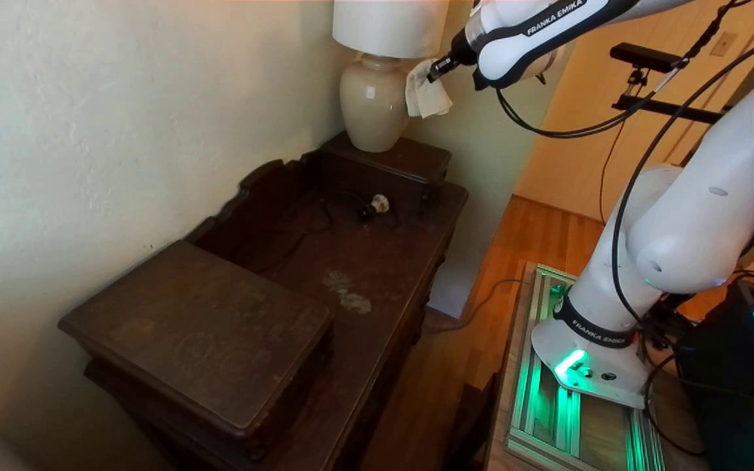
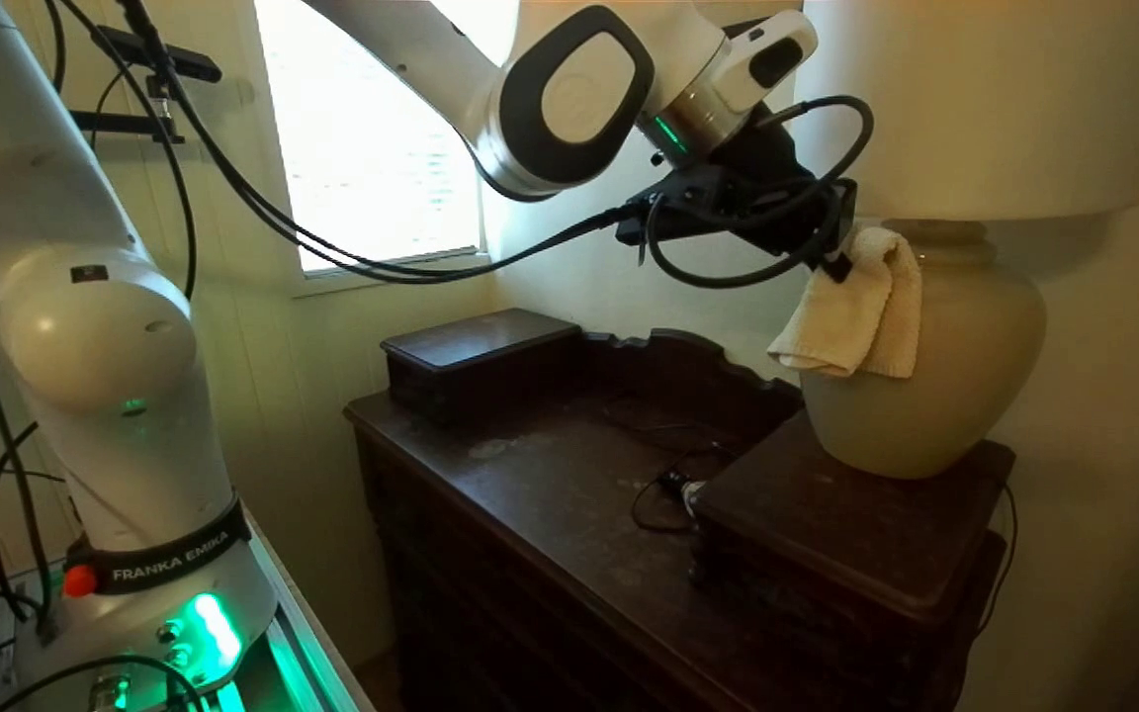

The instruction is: Use the towel to wipe the lamp

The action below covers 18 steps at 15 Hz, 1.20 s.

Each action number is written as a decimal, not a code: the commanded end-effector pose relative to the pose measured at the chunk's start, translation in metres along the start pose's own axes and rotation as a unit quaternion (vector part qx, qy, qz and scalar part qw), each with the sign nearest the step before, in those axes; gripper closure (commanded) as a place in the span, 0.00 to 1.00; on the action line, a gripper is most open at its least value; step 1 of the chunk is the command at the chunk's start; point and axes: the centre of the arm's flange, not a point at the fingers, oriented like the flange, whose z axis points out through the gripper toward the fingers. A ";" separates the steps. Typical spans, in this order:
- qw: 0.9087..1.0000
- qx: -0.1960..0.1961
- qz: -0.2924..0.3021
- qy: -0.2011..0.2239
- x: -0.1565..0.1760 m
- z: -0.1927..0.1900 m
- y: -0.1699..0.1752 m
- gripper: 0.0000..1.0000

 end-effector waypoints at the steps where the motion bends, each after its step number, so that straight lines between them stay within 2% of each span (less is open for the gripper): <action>1: 1.000 0.005 0.001 0.000 0.000 0.001 0.001 0.97; 2: 1.000 0.007 0.000 0.000 -0.001 0.001 0.001 0.90; 5: 1.000 0.006 -0.001 -0.002 -0.001 0.003 0.000 0.90; 6: 1.000 0.011 -0.006 0.006 0.000 0.003 0.002 0.97; 10: 0.999 0.034 -0.020 0.013 0.005 0.012 0.015 0.97; 18: 0.998 0.044 -0.046 0.031 0.012 0.024 0.045 0.97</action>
